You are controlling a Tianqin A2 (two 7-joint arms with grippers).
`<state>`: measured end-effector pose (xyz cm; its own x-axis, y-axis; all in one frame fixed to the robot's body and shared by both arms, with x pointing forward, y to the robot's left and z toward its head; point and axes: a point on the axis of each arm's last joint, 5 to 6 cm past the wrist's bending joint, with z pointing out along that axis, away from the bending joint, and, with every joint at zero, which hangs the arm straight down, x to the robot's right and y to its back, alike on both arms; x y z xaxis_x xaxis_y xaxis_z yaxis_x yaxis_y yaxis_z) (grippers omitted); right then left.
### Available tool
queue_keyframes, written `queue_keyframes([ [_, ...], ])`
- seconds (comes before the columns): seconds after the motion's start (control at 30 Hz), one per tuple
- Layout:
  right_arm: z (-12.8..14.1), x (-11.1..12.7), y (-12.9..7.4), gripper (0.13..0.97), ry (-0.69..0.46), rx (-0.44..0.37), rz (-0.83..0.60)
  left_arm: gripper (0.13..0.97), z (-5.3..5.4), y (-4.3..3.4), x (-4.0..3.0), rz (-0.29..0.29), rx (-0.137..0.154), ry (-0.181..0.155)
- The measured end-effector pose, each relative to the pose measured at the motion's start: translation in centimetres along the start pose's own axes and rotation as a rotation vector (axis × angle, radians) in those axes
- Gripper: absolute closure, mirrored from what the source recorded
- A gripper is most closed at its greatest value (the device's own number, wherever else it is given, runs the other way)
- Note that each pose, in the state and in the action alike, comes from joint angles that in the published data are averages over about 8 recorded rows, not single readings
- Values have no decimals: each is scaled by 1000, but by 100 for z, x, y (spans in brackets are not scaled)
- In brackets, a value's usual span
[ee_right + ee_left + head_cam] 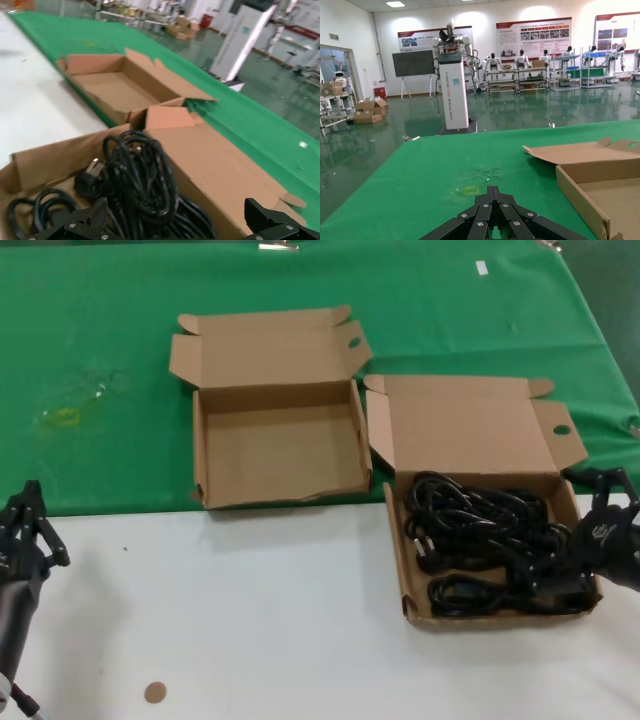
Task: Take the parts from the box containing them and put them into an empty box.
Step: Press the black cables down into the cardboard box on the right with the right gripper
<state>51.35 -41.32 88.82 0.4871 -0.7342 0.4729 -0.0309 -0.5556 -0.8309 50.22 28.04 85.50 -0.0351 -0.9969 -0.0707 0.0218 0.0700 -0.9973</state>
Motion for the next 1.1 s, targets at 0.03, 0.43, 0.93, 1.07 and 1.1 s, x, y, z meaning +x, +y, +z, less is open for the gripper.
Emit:
queue_keyframes([
  [0.03, 1, 18, 1, 130, -8, -3, -10, 935, 0, 0, 0, 0, 0, 0],
  [0.43, 119, 142, -63, 163, -46, -10, -86, 953, 0, 0, 0, 0, 0, 0],
  [0.93, 310, 28, -159, 360, -81, -2, -122, 953, 0, 0, 0, 0, 0, 0],
  [1.07, 349, -10, -172, 454, -90, -1, -129, 953, 0, 0, 0, 0, 0, 0],
  [1.1, 357, -18, -173, 478, -91, -1, -131, 953, 0, 0, 0, 0, 0, 0],
])
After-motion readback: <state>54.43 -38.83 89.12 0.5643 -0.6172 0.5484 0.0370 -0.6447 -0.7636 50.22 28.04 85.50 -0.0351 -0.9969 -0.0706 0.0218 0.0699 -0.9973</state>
